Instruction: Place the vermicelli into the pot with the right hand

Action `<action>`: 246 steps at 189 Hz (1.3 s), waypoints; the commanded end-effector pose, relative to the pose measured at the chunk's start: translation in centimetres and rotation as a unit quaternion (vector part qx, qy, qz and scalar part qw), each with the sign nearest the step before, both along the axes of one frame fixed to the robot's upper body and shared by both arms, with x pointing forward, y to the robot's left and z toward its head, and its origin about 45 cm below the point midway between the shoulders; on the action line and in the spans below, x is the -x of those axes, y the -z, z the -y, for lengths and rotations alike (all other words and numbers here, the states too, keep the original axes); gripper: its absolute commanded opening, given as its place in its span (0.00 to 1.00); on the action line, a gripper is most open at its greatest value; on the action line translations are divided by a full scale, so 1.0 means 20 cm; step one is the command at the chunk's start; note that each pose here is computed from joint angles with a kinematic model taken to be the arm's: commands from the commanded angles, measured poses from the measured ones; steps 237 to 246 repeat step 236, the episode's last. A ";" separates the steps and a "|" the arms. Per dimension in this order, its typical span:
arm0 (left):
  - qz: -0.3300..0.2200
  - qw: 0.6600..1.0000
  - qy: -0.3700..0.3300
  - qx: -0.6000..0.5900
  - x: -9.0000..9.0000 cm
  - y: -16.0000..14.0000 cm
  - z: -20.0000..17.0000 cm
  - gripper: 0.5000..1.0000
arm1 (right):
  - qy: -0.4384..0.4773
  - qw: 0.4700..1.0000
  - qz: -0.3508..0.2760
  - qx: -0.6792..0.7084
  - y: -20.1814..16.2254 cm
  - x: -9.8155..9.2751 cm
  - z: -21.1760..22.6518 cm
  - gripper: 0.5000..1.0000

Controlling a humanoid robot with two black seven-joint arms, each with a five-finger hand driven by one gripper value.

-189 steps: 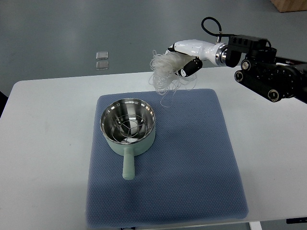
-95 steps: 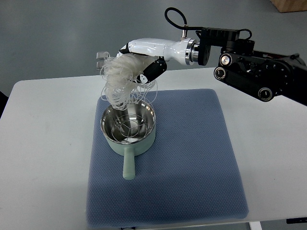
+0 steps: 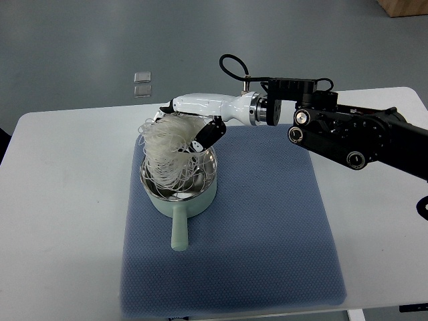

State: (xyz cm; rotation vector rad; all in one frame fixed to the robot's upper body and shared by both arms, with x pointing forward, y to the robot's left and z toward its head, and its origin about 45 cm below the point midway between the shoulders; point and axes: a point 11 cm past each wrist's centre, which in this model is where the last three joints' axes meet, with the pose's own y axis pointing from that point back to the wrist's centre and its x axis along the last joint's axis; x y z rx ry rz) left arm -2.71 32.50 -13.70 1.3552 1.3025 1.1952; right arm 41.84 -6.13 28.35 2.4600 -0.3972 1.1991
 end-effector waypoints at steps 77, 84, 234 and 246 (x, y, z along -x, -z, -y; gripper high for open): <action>0.000 1.000 0.001 -0.001 0.00 0.00 0.00 1.00 | 0.171 0.976 0.010 -0.134 -0.08 -0.20 0.41 0.78; 0.000 1.000 0.001 -0.001 0.00 0.00 0.00 1.00 | 0.202 0.966 -0.006 -0.159 -0.03 -0.21 0.48 0.78; 0.001 1.000 -0.001 0.002 -0.01 0.00 0.00 1.00 | 0.514 0.710 -0.236 -0.419 0.54 -0.14 0.95 0.86; 0.001 1.000 0.000 0.002 -0.01 0.00 0.00 1.00 | 0.514 0.710 -0.237 -0.420 0.53 -0.14 0.95 0.86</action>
